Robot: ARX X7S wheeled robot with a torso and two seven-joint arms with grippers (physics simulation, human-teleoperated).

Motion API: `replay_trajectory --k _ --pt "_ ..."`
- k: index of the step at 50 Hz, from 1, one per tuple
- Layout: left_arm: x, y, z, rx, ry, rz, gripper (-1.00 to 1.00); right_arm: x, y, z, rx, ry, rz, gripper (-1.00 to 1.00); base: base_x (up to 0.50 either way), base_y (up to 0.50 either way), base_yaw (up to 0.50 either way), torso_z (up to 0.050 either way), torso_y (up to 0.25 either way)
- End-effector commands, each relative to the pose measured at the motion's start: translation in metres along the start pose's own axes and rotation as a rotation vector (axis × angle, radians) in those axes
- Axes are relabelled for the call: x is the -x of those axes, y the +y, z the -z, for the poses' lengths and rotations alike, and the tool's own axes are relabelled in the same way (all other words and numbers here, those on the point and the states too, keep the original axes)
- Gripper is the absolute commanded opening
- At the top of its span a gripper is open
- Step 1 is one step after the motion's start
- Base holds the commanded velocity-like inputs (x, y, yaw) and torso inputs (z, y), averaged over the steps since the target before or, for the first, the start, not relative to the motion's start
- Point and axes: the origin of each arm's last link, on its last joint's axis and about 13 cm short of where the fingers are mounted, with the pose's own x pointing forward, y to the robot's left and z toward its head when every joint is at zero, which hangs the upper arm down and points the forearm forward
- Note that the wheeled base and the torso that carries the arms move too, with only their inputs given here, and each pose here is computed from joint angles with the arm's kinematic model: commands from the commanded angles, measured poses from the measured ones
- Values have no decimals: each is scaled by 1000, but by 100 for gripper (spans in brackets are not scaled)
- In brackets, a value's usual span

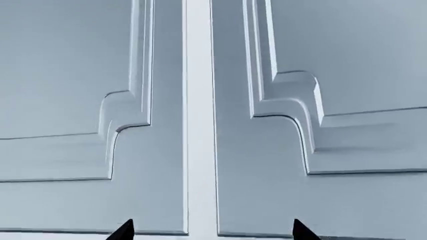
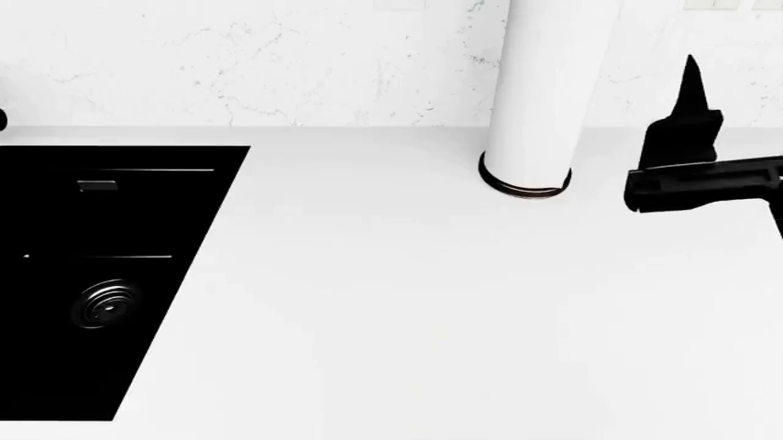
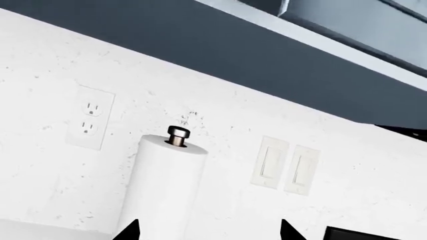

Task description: Pick and place the shaker into the drawer. Then close the cabinet.

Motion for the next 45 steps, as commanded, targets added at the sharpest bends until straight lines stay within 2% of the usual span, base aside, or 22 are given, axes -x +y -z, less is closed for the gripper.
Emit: replay_trajectory --k 1,9,19,45 --pt "40 19 11 16 7 40 100 15 -5 -12 6 -50 11 100 0 0 0 0 0" --pt "63 22 26 17 39 74 100 21 -6 -21 17 -77 7 100 0 0 0 0 0" --pt "69 27 52 0 98 67 100 27 -4 -28 25 -111 7 100 0 0 0 0 -1" --pt "78 30 58 -18 114 75 100 22 -12 -100 76 -299 6 100 0 0 0 0 0"
